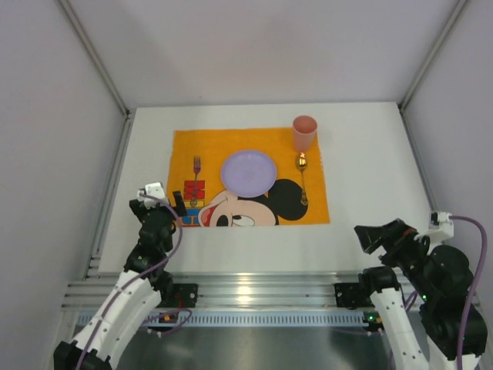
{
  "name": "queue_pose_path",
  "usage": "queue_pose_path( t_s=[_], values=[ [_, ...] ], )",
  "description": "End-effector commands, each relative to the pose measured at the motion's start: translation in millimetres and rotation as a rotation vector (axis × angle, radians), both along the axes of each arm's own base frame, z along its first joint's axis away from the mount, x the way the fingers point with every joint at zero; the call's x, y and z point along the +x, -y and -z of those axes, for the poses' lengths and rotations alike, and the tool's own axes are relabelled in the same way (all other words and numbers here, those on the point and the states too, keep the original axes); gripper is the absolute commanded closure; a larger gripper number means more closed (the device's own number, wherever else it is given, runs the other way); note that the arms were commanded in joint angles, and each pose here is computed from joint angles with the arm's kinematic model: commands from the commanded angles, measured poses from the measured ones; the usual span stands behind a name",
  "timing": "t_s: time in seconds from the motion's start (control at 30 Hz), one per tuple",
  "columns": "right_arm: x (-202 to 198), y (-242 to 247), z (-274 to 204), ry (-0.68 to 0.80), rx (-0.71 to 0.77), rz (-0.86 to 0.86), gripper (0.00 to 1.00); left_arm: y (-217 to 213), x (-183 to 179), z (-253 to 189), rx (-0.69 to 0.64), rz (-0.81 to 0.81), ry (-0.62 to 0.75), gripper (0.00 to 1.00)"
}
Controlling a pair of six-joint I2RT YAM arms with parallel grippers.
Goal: Set the dinner table for one person
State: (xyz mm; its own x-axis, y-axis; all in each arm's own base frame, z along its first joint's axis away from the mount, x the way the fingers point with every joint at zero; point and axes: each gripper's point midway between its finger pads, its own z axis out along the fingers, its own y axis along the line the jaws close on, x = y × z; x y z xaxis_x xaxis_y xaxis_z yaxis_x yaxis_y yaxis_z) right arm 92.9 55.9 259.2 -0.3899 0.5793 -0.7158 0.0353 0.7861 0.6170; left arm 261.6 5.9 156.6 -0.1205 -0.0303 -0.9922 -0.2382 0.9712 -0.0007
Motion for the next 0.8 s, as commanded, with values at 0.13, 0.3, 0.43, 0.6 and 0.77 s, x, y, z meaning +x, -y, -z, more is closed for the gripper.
queue_pose_path(
  t_s=[0.13,0.3,0.43,0.6,0.77],
  values=[
    [9,-11,-27,0.077,0.014,-0.068,0.00,7,40,5,0.010,-0.017,0.125,0.01],
    [17,-9,-31,0.051,-0.037,-0.075,0.00,8,59,28,0.000,-0.043,0.087,0.01],
    [24,-6,-30,0.030,-0.067,-0.066,0.00,8,73,34,-0.016,-0.024,0.090,0.01],
    [32,-5,-24,0.006,-0.087,-0.062,0.00,-2,97,42,-0.015,0.000,0.055,0.01],
    [43,-9,-21,-0.009,-0.105,-0.090,0.00,-13,111,60,-0.058,0.059,0.031,0.01]
  ],
)
